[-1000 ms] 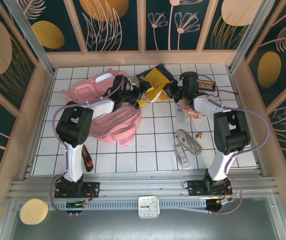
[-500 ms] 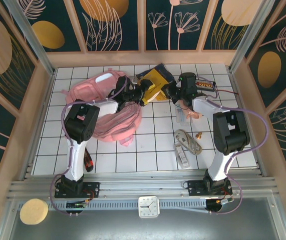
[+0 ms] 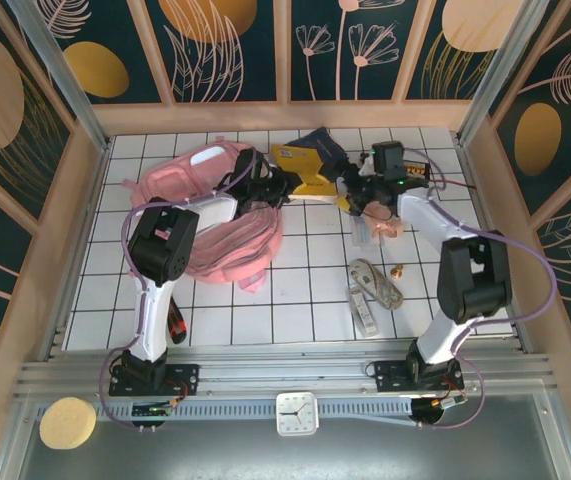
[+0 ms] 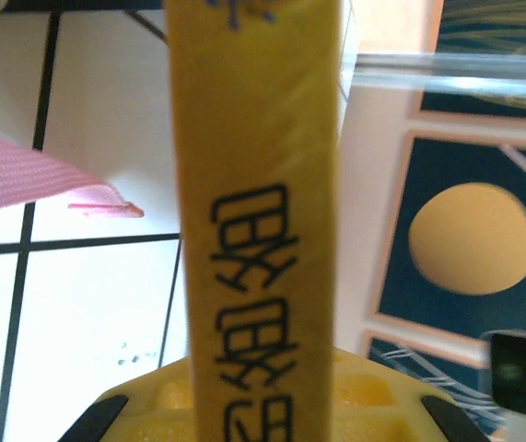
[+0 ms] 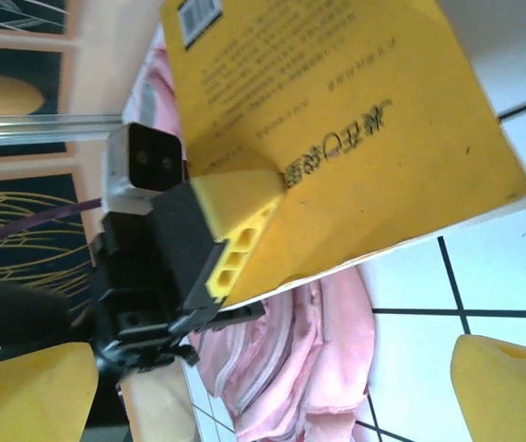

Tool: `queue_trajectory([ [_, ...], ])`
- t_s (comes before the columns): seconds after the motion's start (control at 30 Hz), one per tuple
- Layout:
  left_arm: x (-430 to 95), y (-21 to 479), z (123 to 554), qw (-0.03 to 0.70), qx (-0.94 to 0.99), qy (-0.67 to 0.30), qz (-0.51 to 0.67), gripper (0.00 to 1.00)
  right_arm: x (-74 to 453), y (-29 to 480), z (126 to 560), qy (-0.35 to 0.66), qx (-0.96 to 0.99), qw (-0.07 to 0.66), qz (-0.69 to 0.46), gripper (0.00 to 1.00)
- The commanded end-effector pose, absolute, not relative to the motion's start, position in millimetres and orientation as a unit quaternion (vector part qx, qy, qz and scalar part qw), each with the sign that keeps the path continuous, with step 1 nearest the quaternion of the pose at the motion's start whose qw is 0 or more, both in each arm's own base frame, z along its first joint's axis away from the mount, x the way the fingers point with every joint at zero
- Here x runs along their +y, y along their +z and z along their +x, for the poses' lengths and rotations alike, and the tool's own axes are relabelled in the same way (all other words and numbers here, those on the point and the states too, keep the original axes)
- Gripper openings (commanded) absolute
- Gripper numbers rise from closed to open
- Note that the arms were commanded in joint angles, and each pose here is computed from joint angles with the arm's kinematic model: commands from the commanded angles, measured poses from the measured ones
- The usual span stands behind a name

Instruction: Pack books, pencil case, and school supplies into a backpack

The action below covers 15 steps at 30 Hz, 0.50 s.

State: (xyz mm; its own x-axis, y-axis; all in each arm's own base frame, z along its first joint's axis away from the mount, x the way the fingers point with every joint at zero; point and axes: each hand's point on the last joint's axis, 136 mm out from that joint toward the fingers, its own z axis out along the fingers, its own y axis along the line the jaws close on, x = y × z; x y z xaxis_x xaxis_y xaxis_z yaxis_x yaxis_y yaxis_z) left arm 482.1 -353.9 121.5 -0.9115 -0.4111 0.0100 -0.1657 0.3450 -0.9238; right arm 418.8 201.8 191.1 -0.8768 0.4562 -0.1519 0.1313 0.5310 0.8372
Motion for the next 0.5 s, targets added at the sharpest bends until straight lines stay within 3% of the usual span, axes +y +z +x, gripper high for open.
queue_trajectory([
  [0.0, -341.6, 198.2, 468.3, 0.153, 0.825, -0.539, -0.077, 0.00, 182.6, 227.2, 406.2, 0.475, 0.850, 0.202, 0.108, 0.99],
  [0.3, -334.1, 283.1, 420.1, 0.147, 0.755, -0.639, 0.012, 0.00, 195.7, 239.4, 406.4, 0.564, 0.799, 0.203, 0.034, 0.99],
  [0.47, -330.7, 292.2, 394.0, 0.134, 0.737, -0.661, 0.030, 0.00, 210.7, 253.1, 406.7, 0.610, 0.765, 0.205, 0.010, 0.99],
])
